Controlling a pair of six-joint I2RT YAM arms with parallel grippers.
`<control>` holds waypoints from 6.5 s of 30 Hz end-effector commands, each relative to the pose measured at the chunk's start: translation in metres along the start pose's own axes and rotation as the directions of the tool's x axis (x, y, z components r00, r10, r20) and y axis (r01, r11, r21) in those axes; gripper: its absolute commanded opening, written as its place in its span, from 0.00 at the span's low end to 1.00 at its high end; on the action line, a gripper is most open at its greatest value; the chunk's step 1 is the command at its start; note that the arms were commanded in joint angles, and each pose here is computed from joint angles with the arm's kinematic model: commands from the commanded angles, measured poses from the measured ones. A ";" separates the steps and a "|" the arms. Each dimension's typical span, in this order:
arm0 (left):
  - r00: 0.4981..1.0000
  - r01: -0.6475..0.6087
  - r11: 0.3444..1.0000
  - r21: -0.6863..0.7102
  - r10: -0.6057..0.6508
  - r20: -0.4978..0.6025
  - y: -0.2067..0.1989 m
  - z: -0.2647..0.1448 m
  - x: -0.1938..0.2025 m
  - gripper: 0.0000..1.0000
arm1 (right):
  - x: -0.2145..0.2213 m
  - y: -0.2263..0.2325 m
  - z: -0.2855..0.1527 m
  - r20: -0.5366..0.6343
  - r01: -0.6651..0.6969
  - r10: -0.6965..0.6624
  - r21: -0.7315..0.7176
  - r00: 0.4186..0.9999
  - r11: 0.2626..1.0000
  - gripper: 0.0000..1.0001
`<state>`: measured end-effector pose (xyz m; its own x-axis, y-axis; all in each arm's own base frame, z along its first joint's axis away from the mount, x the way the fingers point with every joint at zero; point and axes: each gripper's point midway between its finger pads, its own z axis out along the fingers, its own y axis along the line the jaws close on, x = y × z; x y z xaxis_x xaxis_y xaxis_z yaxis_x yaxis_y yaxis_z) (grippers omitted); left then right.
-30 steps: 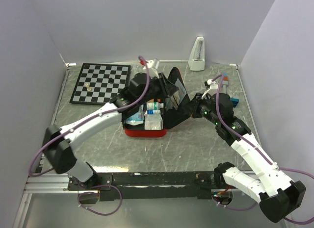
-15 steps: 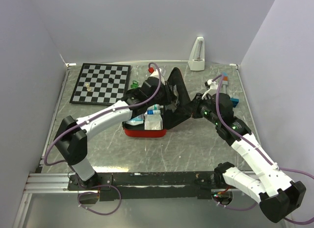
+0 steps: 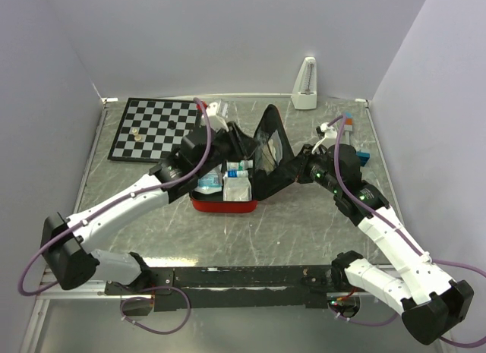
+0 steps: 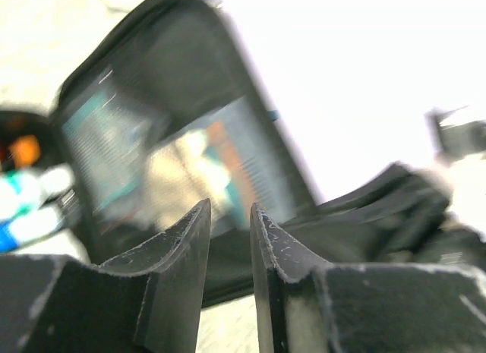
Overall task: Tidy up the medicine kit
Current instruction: Adjust the medical item in the medicine box.
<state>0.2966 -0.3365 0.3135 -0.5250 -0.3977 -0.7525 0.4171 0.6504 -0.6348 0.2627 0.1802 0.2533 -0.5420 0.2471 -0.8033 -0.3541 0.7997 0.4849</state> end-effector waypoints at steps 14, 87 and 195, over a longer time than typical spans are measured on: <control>0.995 0.034 0.972 0.231 -0.012 -0.099 -0.056 0.046 0.014 0.23 | 0.021 0.018 -0.011 -0.115 -0.015 0.007 -0.071 0.993 0.997 0.14; 0.963 -0.235 0.969 -0.079 0.222 -0.150 -0.015 0.061 0.034 0.36 | 0.022 0.020 -0.007 -0.126 -0.014 0.004 -0.075 0.992 0.997 0.14; 0.945 -0.290 0.950 -0.118 0.264 -0.195 -0.034 0.042 0.012 0.74 | 0.016 0.025 -0.014 -0.116 -0.003 -0.007 -0.090 0.993 0.996 0.14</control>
<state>0.3198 -0.3856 0.2530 -0.5987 0.0615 -0.7986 0.4094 0.8805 -0.2391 0.2569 0.1770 0.2509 -0.5610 0.2171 -0.7989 -0.3464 0.8149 0.4647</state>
